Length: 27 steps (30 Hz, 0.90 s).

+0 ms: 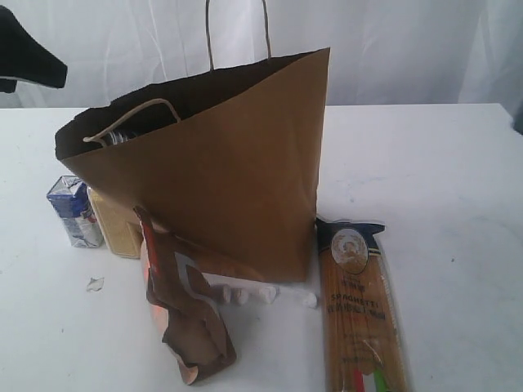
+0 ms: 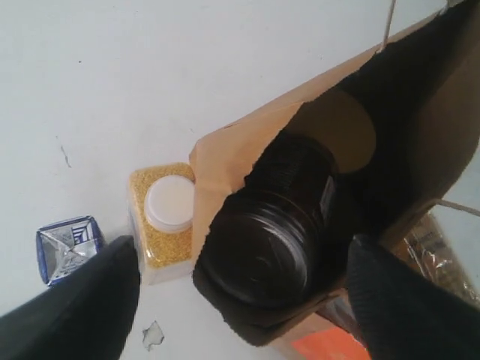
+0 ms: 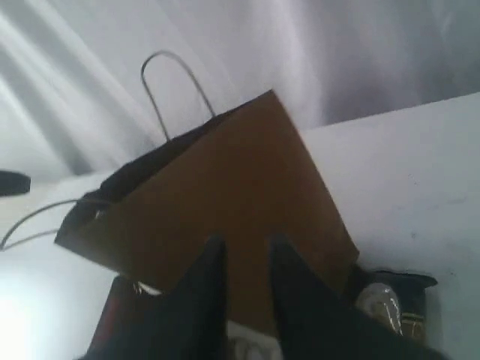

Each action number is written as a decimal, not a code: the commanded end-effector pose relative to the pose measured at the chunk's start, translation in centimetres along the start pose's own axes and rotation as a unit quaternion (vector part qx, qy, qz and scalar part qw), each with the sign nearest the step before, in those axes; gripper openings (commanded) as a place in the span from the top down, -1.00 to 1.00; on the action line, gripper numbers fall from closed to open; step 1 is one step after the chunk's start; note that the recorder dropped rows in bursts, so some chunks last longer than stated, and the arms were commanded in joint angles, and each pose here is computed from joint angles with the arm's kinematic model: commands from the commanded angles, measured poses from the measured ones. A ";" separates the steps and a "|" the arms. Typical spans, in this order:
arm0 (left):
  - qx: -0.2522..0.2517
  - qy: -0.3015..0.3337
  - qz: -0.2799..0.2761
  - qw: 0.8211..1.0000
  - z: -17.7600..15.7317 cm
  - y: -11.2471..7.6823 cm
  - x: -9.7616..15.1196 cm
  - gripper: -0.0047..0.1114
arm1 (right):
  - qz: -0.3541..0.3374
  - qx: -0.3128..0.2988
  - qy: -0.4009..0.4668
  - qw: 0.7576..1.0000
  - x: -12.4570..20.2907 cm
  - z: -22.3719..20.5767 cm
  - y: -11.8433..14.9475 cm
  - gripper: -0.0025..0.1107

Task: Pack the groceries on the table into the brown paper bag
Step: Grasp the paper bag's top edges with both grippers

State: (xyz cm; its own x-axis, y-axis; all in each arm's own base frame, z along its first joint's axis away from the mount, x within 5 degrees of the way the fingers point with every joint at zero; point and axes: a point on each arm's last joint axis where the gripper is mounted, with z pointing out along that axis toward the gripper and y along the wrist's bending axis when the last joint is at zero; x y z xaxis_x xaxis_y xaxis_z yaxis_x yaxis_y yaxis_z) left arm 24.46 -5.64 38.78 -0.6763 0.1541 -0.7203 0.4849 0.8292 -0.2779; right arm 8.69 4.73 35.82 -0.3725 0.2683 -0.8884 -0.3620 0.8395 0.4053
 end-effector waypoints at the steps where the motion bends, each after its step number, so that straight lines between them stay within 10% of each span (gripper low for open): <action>1: -0.034 0.016 0.005 0.999 -0.1 -0.1 0.3 -0.42 | -0.044 0.008 0.151 0.988 -3.0 5.7 1.9 -0.17; 12: -0.050 0.012 -0.003 0.999 -0.1 0.1 0.2 -0.42 | 0.097 0.007 0.224 0.970 -6.0 18.4 3.5 -0.41; 27: -0.051 0.048 0.043 0.997 2.4 -1.0 0.3 -0.42 | 0.101 -0.006 0.259 0.961 -8.0 23.4 4.7 -0.36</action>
State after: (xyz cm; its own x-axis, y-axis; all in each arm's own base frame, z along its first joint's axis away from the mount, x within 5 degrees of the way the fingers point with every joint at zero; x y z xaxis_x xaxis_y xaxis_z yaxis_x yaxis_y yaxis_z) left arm 25.08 -7.67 37.26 -0.6848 0.2793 -0.6731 0.4935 0.8573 -0.1464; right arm 29.33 17.02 40.10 -0.7854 0.1801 -0.5922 -0.2496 0.7834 0.5693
